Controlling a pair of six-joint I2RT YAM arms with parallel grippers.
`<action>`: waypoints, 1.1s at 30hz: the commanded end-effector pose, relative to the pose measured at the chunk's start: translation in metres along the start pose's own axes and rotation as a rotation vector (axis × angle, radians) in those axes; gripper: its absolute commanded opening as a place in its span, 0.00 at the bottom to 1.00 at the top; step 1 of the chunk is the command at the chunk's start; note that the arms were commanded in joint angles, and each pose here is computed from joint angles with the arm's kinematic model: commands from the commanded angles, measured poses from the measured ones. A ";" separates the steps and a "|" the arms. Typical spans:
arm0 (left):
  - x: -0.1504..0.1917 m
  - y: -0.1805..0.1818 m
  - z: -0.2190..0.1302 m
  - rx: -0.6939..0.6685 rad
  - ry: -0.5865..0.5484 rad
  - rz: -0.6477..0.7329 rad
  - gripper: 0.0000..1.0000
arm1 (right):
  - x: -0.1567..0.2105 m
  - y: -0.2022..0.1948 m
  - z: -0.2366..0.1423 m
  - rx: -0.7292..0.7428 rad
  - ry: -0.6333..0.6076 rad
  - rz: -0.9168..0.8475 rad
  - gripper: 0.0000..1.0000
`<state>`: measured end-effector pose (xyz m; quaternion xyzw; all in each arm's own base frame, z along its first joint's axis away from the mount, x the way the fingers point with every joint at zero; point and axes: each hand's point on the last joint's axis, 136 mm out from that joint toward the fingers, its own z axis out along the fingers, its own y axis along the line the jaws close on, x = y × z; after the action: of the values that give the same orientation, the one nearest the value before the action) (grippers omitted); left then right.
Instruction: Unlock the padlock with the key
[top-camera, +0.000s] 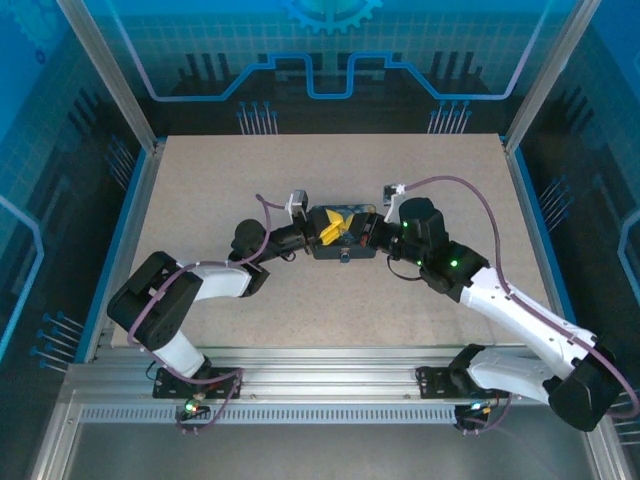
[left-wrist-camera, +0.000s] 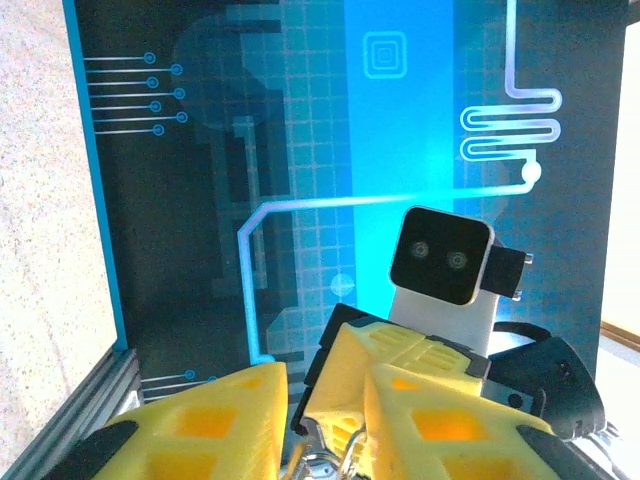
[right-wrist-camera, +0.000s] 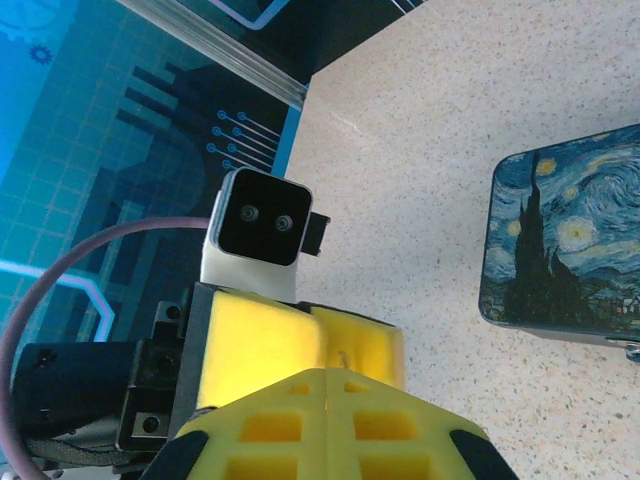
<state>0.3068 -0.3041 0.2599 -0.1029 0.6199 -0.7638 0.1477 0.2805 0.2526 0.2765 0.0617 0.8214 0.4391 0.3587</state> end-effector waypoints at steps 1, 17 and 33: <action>-0.002 -0.017 0.004 0.053 0.009 0.041 0.15 | 0.003 0.001 -0.001 -0.007 -0.004 0.003 0.00; -0.007 -0.005 0.003 0.018 0.009 0.045 0.00 | 0.014 -0.045 -0.020 0.102 -0.034 0.022 0.35; -0.013 0.005 -0.005 -0.396 0.076 0.378 0.00 | 0.012 -0.075 -0.046 0.127 -0.066 -0.043 0.39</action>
<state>0.3225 -0.3031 0.2547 -0.0357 0.7270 -0.6523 0.2114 0.2578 0.1795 0.2221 0.1048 0.8423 0.3698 0.3780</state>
